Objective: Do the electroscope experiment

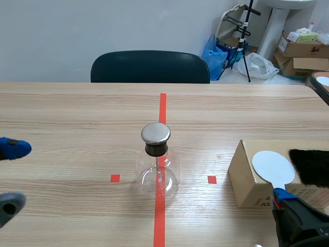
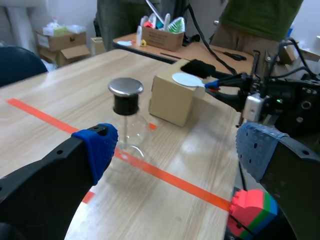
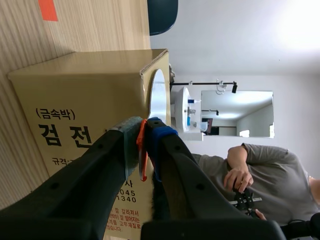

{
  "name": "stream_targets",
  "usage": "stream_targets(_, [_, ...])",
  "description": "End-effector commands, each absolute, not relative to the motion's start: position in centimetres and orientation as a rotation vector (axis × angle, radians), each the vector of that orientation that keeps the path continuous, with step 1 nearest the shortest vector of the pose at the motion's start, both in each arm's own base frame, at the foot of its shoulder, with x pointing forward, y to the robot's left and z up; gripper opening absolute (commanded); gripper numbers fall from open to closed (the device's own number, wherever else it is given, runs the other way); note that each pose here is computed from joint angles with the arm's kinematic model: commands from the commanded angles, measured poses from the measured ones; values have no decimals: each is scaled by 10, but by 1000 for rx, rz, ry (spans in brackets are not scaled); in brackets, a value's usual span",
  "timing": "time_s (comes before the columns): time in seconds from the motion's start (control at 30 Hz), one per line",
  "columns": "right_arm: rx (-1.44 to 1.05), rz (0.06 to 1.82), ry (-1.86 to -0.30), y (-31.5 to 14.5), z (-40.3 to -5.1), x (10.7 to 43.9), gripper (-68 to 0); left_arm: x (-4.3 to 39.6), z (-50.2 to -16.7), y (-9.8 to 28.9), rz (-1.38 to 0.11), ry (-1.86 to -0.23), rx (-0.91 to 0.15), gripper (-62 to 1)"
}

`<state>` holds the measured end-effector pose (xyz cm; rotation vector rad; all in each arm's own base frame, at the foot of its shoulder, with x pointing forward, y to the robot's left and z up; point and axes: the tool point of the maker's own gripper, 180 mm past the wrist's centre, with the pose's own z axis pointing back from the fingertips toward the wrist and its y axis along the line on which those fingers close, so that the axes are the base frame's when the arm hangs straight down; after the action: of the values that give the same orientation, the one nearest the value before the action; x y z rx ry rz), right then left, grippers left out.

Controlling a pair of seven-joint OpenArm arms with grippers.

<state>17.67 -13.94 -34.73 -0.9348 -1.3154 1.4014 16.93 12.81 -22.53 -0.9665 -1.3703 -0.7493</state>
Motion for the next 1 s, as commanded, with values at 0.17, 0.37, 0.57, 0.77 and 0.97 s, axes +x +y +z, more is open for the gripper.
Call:
stream_targets(0.17, [-1008,1390,-1357,-142,-334,182,-656,174,-222,123,-765,-1457,-901,-101])
stream_targets(0.37, [-1009,1390,-1357,-142,-334,182,-656,166,-207,116,-805,-1509,-872,-101])
stream_targets(0.57, [-1011,1386,-1355,-143,-333,182,-656,153,-204,106,-873,-1481,-841,-101])
stream_targets(0.77, [-1012,1389,-1363,-142,-332,184,-620,148,-199,102,-885,-1457,-857,-101])
stream_targets(0.97, [-1009,1393,-1368,-140,-332,183,-321,149,-199,104,-903,-1412,-878,-102])
